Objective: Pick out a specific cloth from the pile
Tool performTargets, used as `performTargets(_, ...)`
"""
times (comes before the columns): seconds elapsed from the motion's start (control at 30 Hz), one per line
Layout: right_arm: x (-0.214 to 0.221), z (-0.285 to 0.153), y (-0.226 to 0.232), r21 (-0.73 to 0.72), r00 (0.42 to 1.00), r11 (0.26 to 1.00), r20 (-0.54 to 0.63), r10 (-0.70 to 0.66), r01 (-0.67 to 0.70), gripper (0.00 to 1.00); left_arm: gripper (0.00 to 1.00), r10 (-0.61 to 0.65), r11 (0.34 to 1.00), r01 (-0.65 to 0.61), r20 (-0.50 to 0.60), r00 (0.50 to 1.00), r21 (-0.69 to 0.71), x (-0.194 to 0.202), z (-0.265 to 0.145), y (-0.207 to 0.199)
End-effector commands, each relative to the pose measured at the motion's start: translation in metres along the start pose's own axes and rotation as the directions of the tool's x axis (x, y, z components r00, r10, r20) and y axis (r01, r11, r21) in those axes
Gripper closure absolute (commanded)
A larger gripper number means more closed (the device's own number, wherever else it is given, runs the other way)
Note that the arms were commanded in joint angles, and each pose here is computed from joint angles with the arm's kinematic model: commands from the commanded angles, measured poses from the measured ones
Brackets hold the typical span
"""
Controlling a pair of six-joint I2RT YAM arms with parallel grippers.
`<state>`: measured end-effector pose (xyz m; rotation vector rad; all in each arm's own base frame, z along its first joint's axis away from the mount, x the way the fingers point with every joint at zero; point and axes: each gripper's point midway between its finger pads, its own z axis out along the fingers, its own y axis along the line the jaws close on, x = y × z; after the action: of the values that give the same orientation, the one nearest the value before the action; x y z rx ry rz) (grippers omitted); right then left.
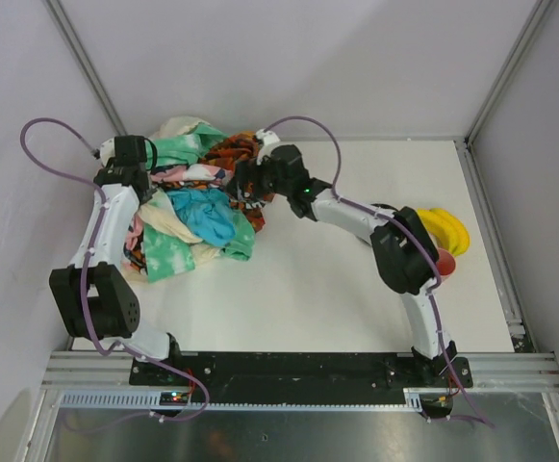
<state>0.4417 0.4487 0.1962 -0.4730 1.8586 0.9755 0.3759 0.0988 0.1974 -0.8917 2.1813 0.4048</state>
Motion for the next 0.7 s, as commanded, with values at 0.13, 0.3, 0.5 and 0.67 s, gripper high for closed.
performTargets(0.13,0.021,0.007,0.04,0.082,0.998,0.995,-0.048,-0.047,0.05,0.01,0.99,-0.096,0.995,0.094,0.069,0.993,0.026,-0.025,-0.006,0.006)
performTargets(0.3,0.036,-0.014,0.061,0.113,0.996,0.99,-0.044,-0.078,0.083,0.01,0.99,-0.1,0.995,0.097,0.068,0.993,0.035,-0.025,-0.008,0.006)
performTargets(0.5,0.05,-0.019,0.082,0.115,0.984,0.978,-0.054,-0.172,0.177,0.01,0.99,-0.102,0.994,0.099,0.048,0.994,0.053,-0.021,-0.006,0.003)
performTargets(0.67,0.043,-0.016,0.103,0.037,0.959,0.958,-0.013,-0.285,0.285,0.01,0.99,-0.095,0.994,0.094,0.034,0.995,0.053,-0.017,-0.003,0.002)
